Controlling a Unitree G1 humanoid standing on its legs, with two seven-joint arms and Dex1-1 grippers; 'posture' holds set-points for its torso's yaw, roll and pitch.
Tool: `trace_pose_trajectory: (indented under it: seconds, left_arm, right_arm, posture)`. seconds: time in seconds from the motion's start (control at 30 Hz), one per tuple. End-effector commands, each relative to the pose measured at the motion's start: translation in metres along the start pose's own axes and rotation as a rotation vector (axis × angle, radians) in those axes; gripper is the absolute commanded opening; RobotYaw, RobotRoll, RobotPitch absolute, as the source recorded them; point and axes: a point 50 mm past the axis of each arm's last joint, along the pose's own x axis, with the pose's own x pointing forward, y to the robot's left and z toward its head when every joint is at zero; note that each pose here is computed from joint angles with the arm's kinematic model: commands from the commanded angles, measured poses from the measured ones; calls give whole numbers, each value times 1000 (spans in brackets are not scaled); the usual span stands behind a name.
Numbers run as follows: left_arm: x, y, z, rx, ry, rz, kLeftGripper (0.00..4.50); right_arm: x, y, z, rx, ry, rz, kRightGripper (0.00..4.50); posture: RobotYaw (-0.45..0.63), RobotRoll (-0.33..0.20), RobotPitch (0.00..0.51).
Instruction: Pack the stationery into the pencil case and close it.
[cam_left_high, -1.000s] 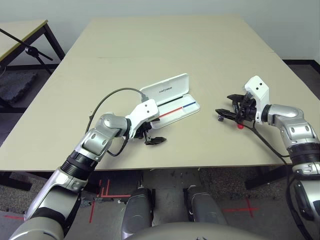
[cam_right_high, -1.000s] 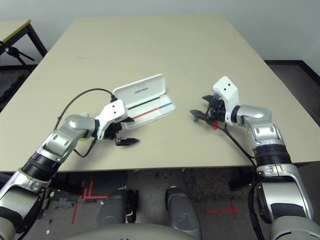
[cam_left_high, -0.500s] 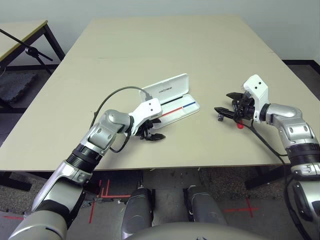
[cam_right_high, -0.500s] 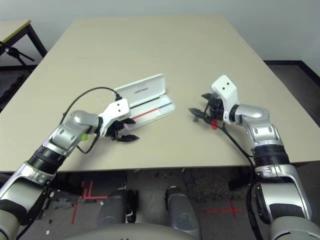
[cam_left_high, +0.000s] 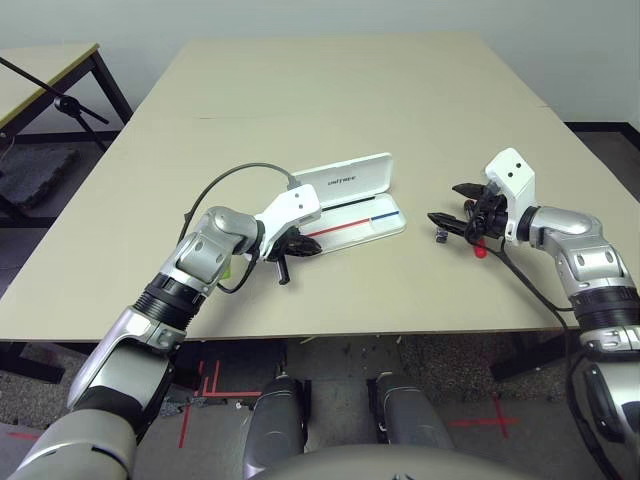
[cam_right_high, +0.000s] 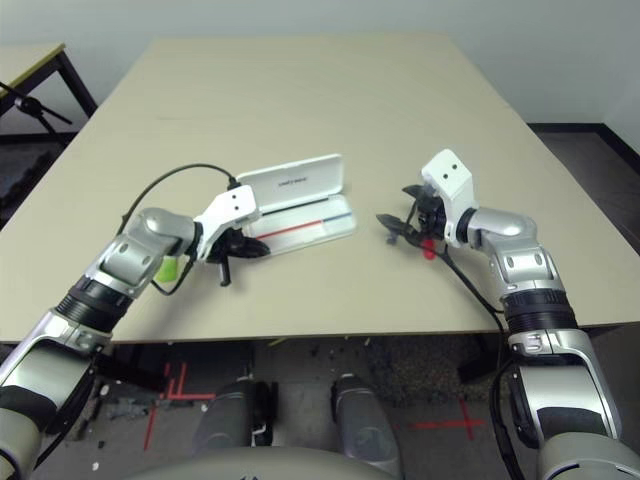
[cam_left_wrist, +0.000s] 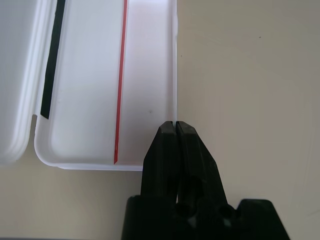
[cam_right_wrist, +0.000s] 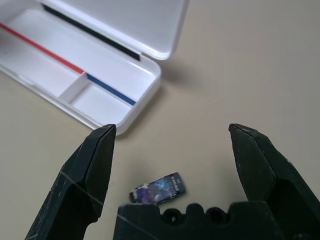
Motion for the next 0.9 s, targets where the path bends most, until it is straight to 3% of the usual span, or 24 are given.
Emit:
trace_pose_trajectory:
  seconds: [0.03,0.33,0.9]
  left_arm:
    - [-8,0,1,90,26,-29,48]
    - [-31,-13,-3,213,-14,-118,48]
    - [-30,-30,-19,147,-21,-112,48]
  right_arm:
    - [-9,3,0,23,18,54,4500]
    - [-13,9,3,50,38,118,4500]
    - [-9,6,3,42,44,103,4500]
  posture:
    - [-150,0,43]
    - [-146,0,48]
    - [-130,0,35]
